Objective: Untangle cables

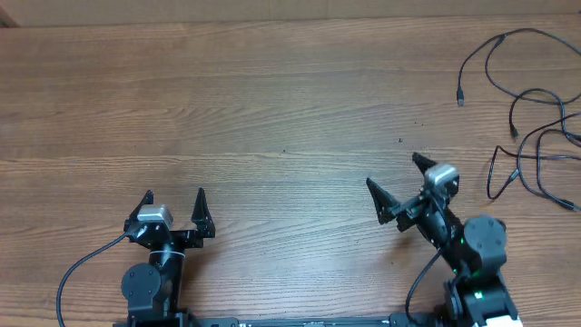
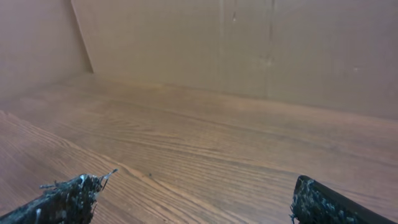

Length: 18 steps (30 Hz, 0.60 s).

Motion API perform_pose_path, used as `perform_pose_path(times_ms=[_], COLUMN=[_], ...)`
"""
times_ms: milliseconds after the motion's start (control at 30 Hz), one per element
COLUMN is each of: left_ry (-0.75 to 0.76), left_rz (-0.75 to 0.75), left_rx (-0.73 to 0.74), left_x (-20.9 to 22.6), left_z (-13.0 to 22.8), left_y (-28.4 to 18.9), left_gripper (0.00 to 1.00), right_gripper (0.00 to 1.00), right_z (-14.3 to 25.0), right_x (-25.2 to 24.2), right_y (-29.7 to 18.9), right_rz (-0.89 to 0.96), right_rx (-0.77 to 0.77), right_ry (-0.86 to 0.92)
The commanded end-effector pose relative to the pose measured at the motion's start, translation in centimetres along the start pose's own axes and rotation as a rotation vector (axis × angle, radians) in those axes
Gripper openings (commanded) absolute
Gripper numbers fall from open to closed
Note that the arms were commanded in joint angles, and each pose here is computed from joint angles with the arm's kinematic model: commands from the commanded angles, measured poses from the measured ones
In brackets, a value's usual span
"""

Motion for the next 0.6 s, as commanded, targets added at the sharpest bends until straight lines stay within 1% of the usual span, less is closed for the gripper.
perform_pose_path(times_ms=[0,200,433,567], left_ry=[-0.015,-0.015,-0.014,-0.015], left_rz=[-0.009,-0.009,-0.009,-0.009], left_rx=[-0.006,-0.006,-0.006,-0.006], left_x=[0.2,0.2,0.2,0.2], left_z=[0.0,0.0,0.0,0.0], left_y=[0.0,0.0,0.0,0.0], left_gripper=[1.00,1.00,1.00,1.00], right_gripper=[1.00,1.00,1.00,1.00], right_z=[1.4,3.6,3.9,4.1], right_x=[0.2,0.6,0.4,-0.3], right_y=[-0.8,-1.8,-2.4,-2.9], right_rz=[0.021,0.029,0.056,0.104], right_rx=[-0.026,-0.051,-0.036,-0.027], right_ry=[-0.008,-0.017,-0.010,-0.005])
Point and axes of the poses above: each gripper's point midway between its finger pads, its own y axis out along the fingers, its own x axis along the line the jaws close on, z = x × y, the point moved 6 cm from there along -y, back along the fingers, and after that the axes turned 7 degrees about -y, right-handed, at the moved point
